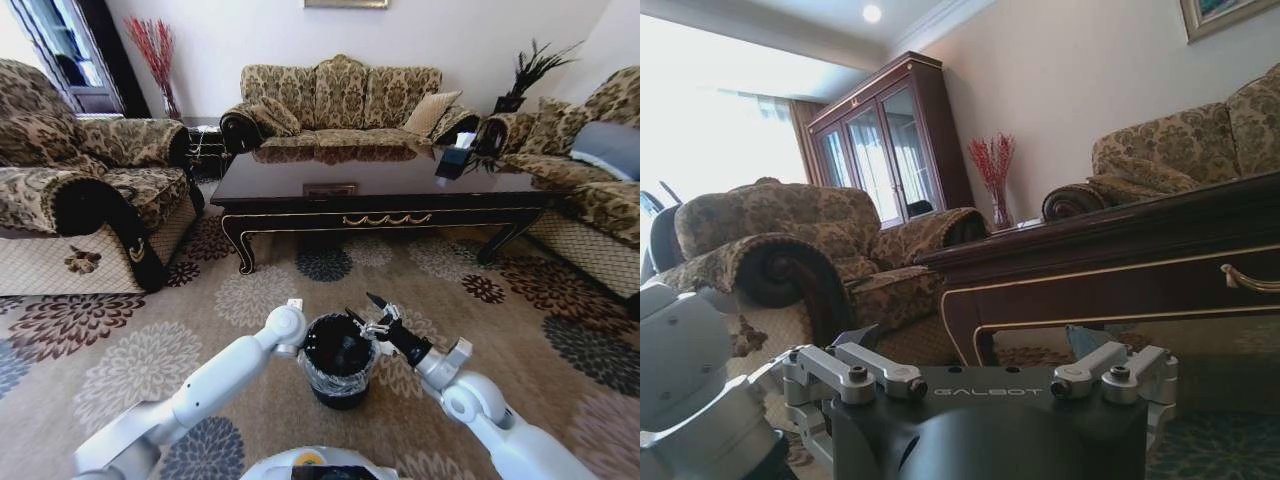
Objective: Move to the front of the table and pick up the trash from the floor, then place it into the trash bin.
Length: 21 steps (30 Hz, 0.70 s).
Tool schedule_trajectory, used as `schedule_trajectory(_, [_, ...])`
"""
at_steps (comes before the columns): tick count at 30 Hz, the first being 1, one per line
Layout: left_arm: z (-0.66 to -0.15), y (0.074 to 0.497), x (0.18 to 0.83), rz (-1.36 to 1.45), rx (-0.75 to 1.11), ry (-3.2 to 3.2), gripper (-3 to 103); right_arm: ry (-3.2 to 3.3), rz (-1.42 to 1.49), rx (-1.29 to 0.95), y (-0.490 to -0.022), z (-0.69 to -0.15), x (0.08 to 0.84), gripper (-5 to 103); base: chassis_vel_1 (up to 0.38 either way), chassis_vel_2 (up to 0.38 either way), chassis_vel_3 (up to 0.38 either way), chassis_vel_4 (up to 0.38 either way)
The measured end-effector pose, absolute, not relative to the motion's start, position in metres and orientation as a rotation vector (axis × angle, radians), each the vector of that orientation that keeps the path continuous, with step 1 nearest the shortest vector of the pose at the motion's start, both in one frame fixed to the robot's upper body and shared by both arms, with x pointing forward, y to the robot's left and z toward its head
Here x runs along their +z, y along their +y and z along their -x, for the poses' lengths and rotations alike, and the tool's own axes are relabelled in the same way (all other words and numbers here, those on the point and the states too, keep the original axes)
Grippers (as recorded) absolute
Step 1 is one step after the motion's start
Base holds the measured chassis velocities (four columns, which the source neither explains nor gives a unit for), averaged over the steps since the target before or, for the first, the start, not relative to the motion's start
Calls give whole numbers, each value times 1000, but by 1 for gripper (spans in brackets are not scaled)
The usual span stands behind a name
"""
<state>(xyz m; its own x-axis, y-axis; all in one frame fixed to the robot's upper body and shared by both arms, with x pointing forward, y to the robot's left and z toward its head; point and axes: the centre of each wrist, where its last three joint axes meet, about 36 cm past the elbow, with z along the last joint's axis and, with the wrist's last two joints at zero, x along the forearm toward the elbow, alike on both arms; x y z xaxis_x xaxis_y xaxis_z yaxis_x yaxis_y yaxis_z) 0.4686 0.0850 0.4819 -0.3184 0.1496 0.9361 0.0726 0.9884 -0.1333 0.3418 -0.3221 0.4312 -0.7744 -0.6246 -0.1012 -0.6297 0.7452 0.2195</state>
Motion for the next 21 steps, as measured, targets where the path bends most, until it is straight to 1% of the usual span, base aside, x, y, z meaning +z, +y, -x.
schedule_trajectory(5, [-473, 102, 481, 120, 111, -1900, 0, 2956, 973, 361, -342, -354, 421, 100, 0, 0, 0, 0])
schedule_trajectory(7, [-475, 119, 481, 86, 137, -1907, 0, 2995, 901, 346, -360, -366, 410, 100, 0, 0, 0, 0])
schedule_trajectory(9, [-475, 124, 480, 76, 143, -1909, 0, 3006, 880, 341, -366, -370, 407, 100, 0, 0, 0, 0])
schedule_trajectory(13, [-473, 149, 478, 26, 177, -1916, 0, 3072, 772, 319, -394, -386, 386, 100, 0, 0, 0, 0])
schedule_trajectory(14, [-473, 149, 478, 26, 177, -1916, 0, 3072, 772, 319, -394, -386, 386, 100, 0, 0, 0, 0])
schedule_trajectory(18, [-464, 169, 479, 0, 208, -1919, 0, 3179, 632, 279, -432, -393, 351, 100, 0, 0, 0, 0])
schedule_trajectory(21, [-461, 175, 479, -9, 216, -1918, 0, 3212, 590, 265, -443, -393, 341, 100, 0, 0, 0, 0])
